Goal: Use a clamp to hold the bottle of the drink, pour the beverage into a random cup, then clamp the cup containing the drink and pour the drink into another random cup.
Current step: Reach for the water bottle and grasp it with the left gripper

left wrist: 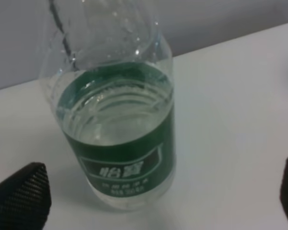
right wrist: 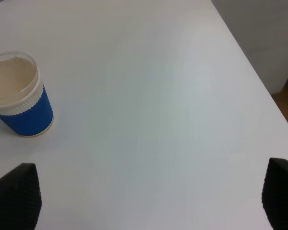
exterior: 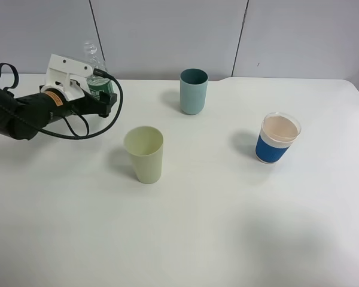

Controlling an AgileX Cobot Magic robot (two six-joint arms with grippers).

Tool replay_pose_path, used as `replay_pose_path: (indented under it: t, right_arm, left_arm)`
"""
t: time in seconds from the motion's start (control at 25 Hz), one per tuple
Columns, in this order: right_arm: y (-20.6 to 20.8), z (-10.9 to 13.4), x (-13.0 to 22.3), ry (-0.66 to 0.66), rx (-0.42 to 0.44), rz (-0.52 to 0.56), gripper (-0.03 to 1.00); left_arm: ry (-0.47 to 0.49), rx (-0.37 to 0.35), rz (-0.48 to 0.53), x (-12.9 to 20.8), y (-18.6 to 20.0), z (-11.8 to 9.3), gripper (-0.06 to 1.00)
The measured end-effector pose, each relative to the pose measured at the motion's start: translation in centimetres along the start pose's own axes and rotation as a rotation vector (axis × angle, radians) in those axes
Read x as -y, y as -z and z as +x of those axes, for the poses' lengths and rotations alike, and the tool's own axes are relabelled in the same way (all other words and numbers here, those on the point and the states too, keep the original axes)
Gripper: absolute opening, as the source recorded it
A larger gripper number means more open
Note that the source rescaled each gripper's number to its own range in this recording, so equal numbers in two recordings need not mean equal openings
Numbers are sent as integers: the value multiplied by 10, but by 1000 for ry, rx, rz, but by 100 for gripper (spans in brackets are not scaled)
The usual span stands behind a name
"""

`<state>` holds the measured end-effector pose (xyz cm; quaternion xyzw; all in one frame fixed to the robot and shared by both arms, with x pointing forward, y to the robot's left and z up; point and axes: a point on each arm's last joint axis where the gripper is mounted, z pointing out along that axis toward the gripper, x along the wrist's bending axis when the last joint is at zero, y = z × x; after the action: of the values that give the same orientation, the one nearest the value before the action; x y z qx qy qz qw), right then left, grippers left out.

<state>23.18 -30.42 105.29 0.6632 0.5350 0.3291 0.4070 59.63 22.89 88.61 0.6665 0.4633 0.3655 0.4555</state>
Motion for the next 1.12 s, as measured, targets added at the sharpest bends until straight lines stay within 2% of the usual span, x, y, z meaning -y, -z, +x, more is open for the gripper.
replay_pose_path:
  t: [0.28,0.56,0.88,1.12]
  right_arm:
    - [0,0,0,0,0,0,100]
    - [0,0,0,0,0,0,100]
    - [0,0,0,0,0,0,100]
    - [0,0,0,0,0,0,100]
  left_arm:
    - [7,-1,-2,7,-24,2,91]
    - [46,-25,-10,15,-41,14,91]
    - [83,-35,-61,12,-54,20,91]
    - [68,4,-144,23,-58,16,91]
